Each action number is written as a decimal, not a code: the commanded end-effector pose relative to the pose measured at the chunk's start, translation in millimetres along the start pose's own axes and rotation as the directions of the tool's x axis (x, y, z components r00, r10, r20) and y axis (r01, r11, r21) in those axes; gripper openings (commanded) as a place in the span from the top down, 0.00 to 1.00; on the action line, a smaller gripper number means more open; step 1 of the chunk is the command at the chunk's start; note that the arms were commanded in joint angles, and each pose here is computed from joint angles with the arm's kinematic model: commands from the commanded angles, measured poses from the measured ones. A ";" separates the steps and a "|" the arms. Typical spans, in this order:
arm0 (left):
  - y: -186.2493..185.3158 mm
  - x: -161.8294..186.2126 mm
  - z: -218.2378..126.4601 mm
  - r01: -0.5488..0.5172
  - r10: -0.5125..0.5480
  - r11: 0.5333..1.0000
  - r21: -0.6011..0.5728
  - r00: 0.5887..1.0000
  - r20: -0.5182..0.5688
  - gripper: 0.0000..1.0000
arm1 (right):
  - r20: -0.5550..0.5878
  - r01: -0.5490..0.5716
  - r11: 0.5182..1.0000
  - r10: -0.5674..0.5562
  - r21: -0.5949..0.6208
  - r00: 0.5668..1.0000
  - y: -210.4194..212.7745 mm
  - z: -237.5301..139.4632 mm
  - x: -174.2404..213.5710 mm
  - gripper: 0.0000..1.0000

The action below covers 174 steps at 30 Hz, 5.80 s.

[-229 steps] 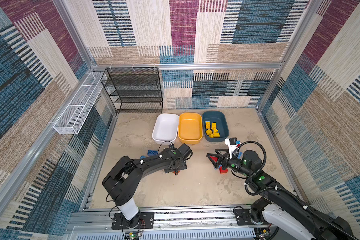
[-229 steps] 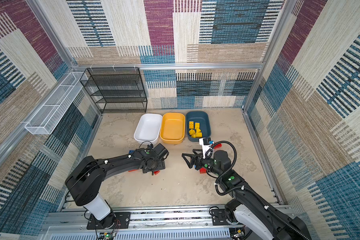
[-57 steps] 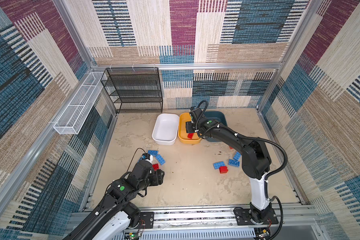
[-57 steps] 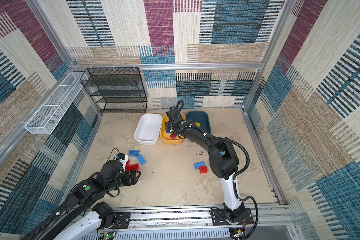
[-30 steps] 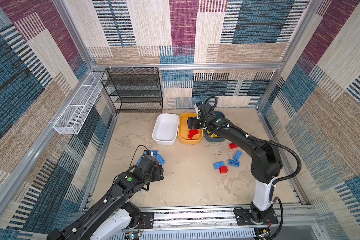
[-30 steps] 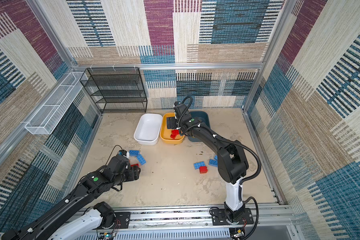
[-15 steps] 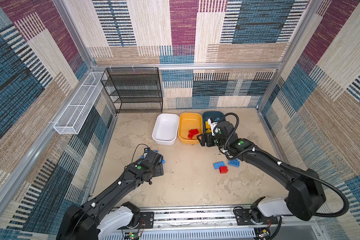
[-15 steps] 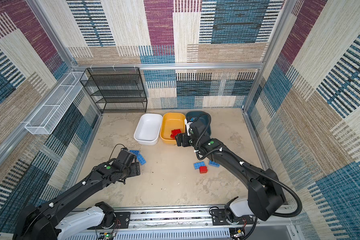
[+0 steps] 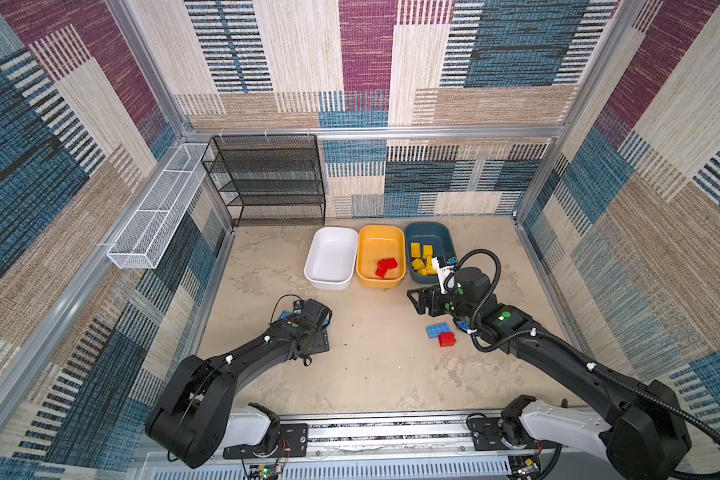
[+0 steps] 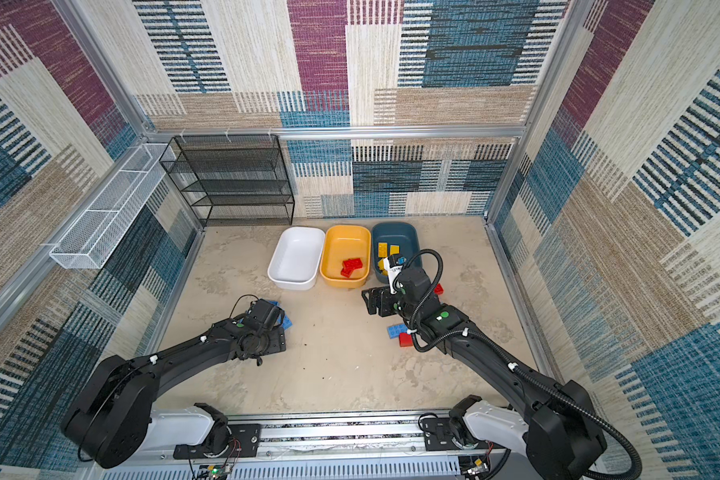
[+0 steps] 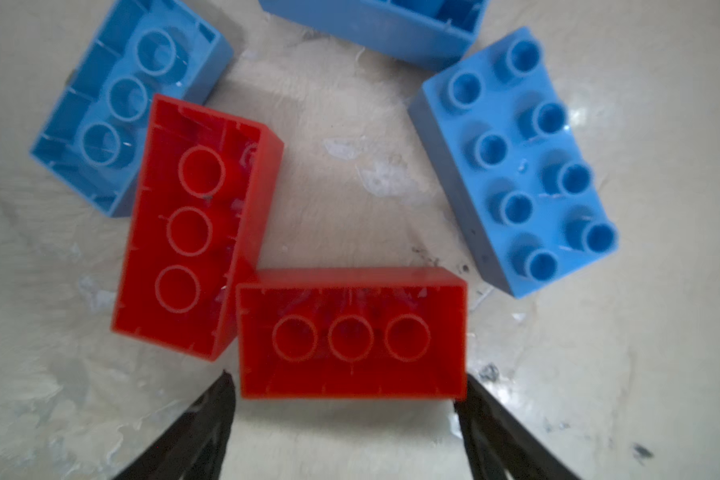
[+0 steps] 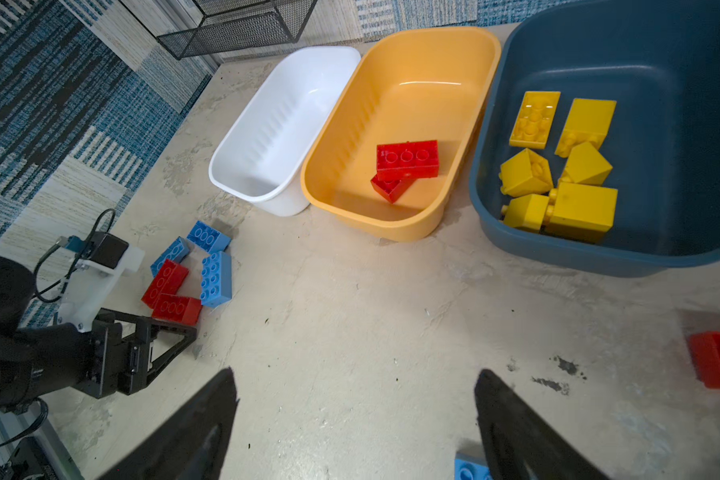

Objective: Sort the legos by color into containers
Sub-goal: 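Withdraw the right gripper while the left gripper grasps a red brick, then carry the red brick into the yellow tub and open the left gripper, then withdraw the left gripper toward the bricks while the right gripper grasps a red brick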

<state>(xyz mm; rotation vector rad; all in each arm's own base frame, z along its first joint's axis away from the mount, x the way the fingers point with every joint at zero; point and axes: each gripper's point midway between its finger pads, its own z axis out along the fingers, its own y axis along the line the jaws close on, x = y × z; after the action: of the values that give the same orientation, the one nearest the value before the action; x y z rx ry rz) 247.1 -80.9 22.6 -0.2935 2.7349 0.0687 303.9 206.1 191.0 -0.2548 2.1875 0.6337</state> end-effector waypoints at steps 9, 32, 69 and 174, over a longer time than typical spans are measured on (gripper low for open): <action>-4.6 -17.2 16.4 0.066 -0.065 0.998 -0.019 0.998 0.009 0.20 | 0.009 -0.002 1.000 0.002 -0.014 1.000 0.9 1.1 2.7 0.11; -24.8 -32.4 -25.1 0.041 -0.043 0.993 0.106 0.999 0.012 0.51 | 0.031 -0.029 0.999 0.030 -0.034 0.999 0.0 -10.0 13.3 0.14; -209.4 -184.3 -49.4 -0.155 0.166 0.947 0.280 0.986 -0.016 0.52 | 0.213 -0.281 0.944 0.314 -0.170 0.925 -15.7 -12.4 42.0 0.09; -90.1 -7.6 -98.1 -0.262 0.093 0.835 0.483 0.934 0.345 0.20 | -0.390 -0.048 0.859 0.281 0.510 0.877 -78.8 2.7 149.1 0.65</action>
<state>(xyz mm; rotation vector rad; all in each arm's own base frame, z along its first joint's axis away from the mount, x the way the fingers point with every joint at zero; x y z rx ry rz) 233.1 -173.9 113.2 0.1275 2.3673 -0.5203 238.5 141.8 42.3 0.0743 2.7617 0.0888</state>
